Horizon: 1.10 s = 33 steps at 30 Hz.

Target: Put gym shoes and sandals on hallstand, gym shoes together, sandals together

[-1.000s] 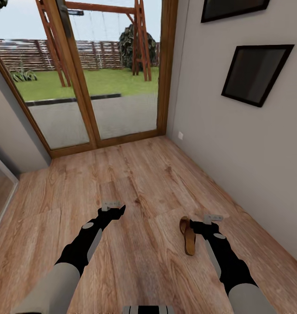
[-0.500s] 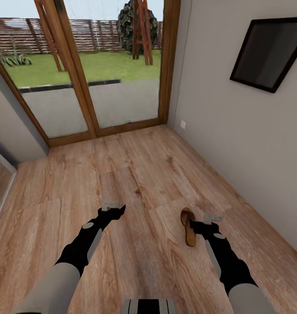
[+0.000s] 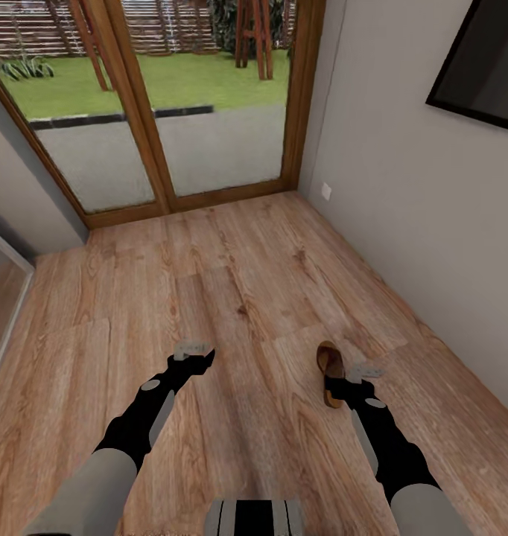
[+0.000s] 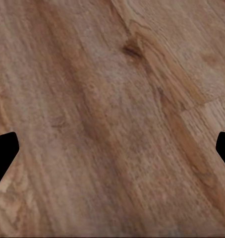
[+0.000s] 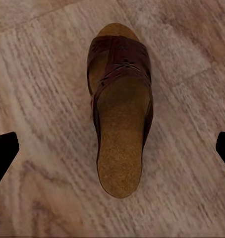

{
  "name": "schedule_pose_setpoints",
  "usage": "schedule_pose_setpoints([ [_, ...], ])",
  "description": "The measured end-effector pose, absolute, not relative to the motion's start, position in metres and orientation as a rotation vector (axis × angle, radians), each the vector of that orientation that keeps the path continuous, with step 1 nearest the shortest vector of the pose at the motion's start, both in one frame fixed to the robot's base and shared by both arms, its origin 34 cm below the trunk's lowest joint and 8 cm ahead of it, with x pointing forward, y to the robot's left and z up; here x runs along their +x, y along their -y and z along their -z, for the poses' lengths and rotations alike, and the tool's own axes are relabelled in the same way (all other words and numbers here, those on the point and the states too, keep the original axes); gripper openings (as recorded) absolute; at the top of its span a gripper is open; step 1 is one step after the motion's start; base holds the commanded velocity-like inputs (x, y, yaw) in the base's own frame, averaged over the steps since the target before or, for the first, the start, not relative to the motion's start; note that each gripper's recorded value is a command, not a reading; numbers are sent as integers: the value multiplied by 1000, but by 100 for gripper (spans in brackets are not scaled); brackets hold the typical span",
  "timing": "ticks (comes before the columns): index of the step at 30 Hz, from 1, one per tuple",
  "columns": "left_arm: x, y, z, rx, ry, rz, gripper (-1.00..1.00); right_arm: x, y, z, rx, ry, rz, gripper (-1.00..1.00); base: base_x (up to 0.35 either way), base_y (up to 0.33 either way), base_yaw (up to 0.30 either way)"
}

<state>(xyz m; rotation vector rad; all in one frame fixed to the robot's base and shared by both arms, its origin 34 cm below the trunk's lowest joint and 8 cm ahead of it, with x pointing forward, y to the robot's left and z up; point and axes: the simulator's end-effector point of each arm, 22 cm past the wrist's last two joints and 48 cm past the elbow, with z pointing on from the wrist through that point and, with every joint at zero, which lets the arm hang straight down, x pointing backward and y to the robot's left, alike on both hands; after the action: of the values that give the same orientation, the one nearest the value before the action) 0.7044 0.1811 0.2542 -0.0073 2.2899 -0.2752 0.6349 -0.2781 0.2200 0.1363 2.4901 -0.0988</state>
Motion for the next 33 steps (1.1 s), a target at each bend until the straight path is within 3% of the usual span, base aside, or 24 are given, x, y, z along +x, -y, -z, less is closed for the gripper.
schedule_pose_setpoints([
  [33,651,-180,-145,-35,-2467,287,100,624,282,-156,137,-2403,116,100,0,0,95],
])
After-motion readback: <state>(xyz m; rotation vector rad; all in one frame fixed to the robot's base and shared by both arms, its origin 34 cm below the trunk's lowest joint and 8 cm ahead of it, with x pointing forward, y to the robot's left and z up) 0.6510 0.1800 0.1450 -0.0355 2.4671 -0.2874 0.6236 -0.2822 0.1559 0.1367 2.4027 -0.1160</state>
